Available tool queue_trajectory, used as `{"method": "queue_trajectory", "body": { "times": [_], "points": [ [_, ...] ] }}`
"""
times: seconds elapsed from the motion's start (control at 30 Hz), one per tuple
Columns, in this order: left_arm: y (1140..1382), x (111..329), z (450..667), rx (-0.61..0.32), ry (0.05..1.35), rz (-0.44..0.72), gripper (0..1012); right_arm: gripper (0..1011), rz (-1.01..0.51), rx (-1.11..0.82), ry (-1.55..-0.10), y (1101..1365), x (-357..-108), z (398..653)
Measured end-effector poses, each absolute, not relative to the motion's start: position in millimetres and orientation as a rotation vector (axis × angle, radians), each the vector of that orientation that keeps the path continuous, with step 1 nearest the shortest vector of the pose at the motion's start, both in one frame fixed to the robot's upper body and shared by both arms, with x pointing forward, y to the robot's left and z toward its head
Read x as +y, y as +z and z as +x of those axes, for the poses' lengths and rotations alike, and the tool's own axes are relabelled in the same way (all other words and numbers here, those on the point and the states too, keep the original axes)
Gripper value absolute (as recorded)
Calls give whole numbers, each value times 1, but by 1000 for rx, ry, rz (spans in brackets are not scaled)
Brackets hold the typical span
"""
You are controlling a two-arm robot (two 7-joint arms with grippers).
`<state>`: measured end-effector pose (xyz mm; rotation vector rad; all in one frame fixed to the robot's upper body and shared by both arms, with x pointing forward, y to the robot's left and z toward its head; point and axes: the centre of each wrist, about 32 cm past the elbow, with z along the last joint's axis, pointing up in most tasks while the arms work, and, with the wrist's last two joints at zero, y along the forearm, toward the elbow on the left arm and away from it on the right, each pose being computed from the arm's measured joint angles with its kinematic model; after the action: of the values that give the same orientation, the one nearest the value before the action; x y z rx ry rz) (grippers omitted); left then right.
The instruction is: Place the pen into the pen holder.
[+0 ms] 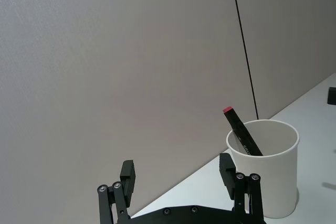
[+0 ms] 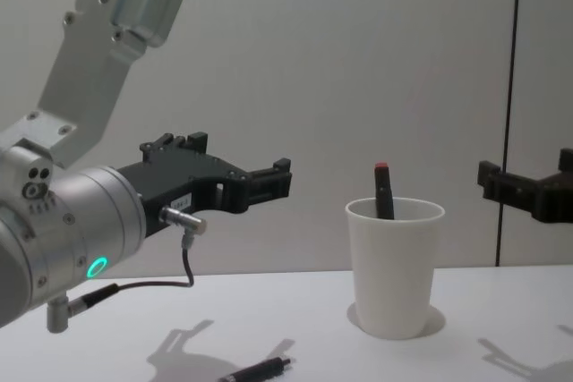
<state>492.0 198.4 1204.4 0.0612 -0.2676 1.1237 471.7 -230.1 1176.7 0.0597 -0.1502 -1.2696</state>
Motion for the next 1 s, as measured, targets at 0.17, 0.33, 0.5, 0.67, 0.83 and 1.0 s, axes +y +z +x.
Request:
{"method": "queue_trajectory", "body": {
  "times": [0.17,0.33,0.5,0.67,0.83,1.0],
  "points": [
    [1204,198,492,-268,1124,61,1001,1001,43,-114,-1253,1182,-234,458],
    [1204,198,492,-267,1124,61,1001,1001,33,-90,-1239,1187,-236,449],
    [1204,198,492,-268,1124,61,1001,1001,26,-76,-1232,1188,-237,444],
    [1204,198,492,-268,1123,61,1001,1001,25,-75,-1230,1189,-237,443],
    [1204,199,492,-264,1117,60,1001,1001,26,-75,-1230,1189,-237,443],
    [1205,202,492,-254,1094,57,1001,1001,26,-75,-1230,1189,-237,443]
  ]
}}
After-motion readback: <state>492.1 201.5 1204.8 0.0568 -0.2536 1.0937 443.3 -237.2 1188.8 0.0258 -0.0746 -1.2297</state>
